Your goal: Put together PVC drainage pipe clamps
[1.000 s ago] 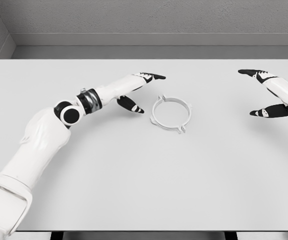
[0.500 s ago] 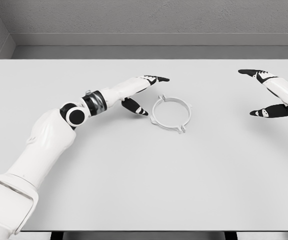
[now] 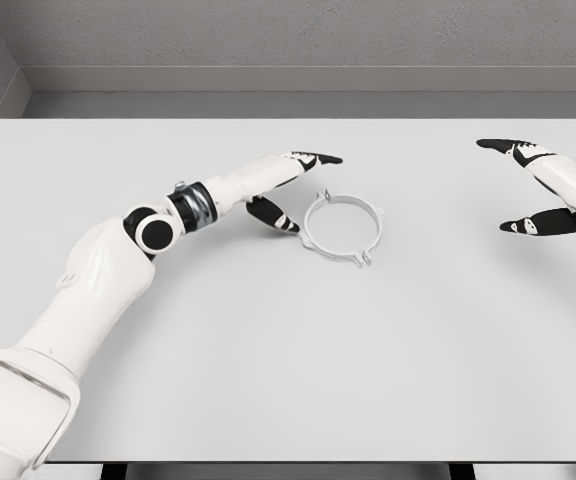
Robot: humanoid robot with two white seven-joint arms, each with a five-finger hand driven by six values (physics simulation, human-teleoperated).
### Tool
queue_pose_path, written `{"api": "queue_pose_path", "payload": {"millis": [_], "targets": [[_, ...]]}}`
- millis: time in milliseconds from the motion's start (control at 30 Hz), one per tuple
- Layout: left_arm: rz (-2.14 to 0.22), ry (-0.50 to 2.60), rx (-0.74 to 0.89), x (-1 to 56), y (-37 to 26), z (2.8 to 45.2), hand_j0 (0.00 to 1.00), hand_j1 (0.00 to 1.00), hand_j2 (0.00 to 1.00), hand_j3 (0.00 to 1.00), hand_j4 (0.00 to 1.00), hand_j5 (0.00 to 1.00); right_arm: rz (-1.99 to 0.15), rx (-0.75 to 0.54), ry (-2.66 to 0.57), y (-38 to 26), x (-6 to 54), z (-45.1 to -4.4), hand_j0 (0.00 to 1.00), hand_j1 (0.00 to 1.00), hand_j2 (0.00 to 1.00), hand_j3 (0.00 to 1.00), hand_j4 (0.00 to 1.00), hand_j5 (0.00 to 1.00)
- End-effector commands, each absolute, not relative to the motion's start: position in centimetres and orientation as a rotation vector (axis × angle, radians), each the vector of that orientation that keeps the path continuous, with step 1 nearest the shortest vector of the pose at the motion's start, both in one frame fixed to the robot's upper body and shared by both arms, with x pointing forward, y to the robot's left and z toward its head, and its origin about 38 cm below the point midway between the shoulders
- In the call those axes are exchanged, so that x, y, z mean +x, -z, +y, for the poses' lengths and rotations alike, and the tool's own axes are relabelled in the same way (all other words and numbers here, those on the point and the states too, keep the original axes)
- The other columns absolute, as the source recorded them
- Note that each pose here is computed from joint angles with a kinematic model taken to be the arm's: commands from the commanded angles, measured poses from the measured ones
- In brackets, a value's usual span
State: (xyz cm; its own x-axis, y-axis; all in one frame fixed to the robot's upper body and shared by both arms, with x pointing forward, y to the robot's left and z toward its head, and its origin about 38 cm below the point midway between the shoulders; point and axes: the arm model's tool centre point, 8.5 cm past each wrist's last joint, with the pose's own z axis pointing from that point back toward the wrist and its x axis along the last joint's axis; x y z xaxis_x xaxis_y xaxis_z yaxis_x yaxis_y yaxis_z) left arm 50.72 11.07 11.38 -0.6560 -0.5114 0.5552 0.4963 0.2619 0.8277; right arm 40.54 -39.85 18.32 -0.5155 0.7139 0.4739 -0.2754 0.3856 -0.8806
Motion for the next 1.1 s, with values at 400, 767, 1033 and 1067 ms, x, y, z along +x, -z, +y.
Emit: {"api": "queue_pose_path", "payload": {"millis": [400,767,1033,1067], "targets": [[-1.711,1.517,-0.009,50.5,-11.3,10.0,1.0,1.0,1.0,1.0,1.0,1.0,-1.697,-0.386,-1.296,-18.4,40.5,-39.9,1.0,1.0,1.0,1.0,1.0,1.0],[-1.695,1.512,0.046,51.3,-11.8,12.7,1.0,1.0,1.0,1.0,1.0,1.0,-1.7,-0.388,-1.297,-18.5,40.5,-39.8,1.0,1.0,1.0,1.0,1.0,1.0],[-1.592,1.478,0.289,52.6,-14.1,26.2,1.0,1.0,1.0,1.0,1.0,1.0,-1.7,-0.388,-1.297,-18.5,40.5,-39.9,1.0,1.0,1.0,1.0,1.0,1.0],[-1.577,1.477,0.32,52.6,-14.6,27.8,1.0,1.0,1.0,1.0,1.0,1.0,-1.699,-0.389,-1.298,-18.5,40.5,-39.9,1.0,1.0,1.0,1.0,1.0,1.0]]}}
